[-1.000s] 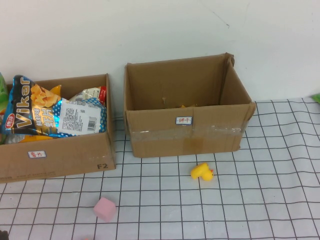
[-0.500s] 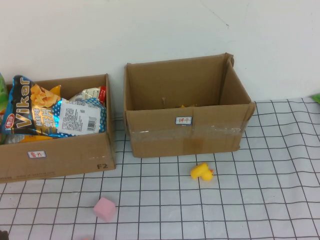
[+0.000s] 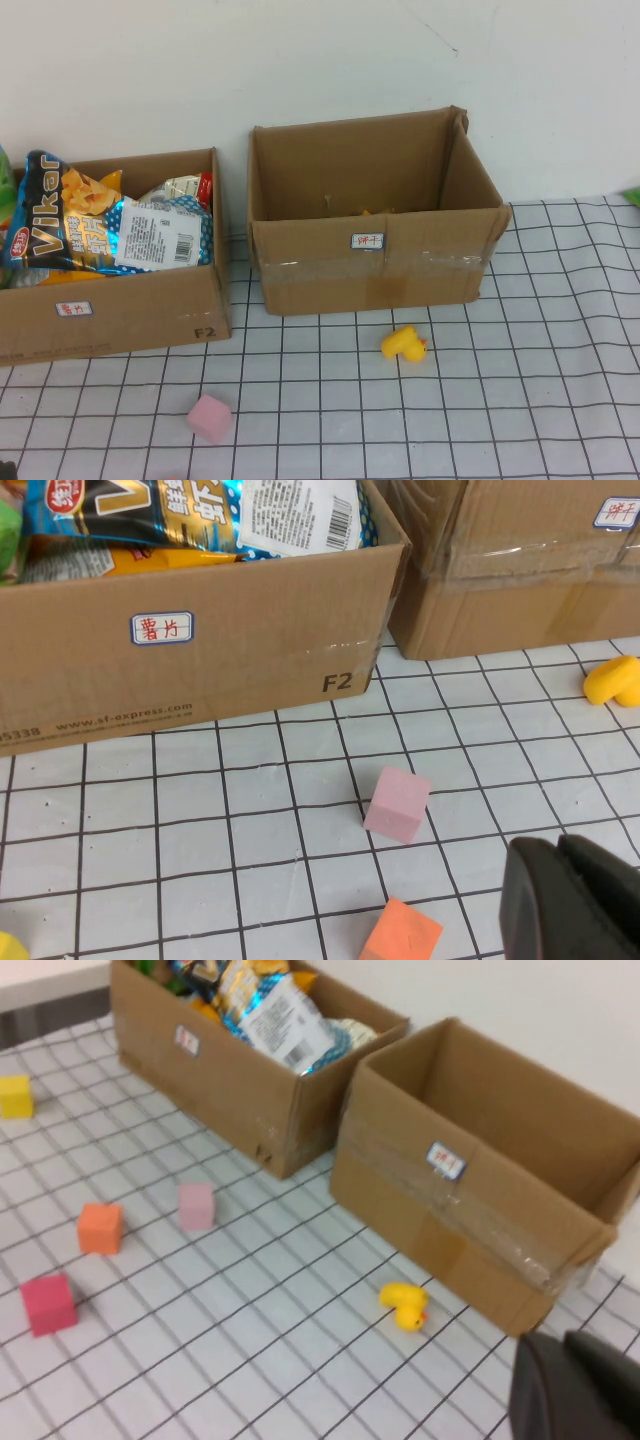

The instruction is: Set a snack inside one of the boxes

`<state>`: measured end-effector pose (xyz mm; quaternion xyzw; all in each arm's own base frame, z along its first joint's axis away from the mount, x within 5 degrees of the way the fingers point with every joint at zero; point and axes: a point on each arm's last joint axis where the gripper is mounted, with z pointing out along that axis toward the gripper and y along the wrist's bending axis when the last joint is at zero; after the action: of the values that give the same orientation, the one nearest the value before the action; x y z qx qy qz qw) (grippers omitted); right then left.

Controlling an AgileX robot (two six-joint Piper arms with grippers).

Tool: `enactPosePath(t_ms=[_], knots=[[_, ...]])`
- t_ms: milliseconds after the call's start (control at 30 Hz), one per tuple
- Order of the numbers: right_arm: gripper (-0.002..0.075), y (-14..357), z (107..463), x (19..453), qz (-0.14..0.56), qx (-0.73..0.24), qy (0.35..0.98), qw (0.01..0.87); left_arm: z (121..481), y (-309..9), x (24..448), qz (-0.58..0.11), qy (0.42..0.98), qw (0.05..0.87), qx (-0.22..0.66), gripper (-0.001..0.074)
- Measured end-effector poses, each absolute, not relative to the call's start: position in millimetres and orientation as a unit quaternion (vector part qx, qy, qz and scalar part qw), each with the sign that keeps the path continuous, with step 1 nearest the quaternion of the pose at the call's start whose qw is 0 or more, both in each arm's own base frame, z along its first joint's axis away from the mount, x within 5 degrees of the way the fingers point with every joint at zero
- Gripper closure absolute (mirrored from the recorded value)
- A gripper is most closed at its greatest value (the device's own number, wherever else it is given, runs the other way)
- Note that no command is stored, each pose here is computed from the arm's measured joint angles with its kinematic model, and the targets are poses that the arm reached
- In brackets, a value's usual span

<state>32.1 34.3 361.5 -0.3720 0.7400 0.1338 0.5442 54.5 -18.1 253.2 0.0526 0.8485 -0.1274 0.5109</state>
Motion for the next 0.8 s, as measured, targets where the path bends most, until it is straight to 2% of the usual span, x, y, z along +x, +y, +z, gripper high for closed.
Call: enactPosePath(t_ms=[400, 533, 667, 800], knots=[[0.0723, 25.5, 279.9, 37.9, 0.119, -0.296, 0.718, 0.618, 253.2, -18.1, 54.5, -0.127, 0.849, 0.511, 0.053, 0.0736], [0.0723, 27.6, 251.3, 43.1, 0.138, -0.263, 0.702, 0.648, 253.2, -18.1, 54.5, -0.127, 0.849, 0.511, 0.053, 0.0736], [0.0723, 26.3, 220.4, 47.1, 0.154, -0.203, 0.738, 0.625, 253.2, -18.1, 54.5, -0.127, 0.849, 0.511, 0.053, 0.0736], [0.0723, 18.5, 201.2, 51.9, 0.099, -0.142, 0.769, 0.616, 253.2, -18.1, 54.5, -0.127, 0.849, 0.511, 0.053, 0.0736]])
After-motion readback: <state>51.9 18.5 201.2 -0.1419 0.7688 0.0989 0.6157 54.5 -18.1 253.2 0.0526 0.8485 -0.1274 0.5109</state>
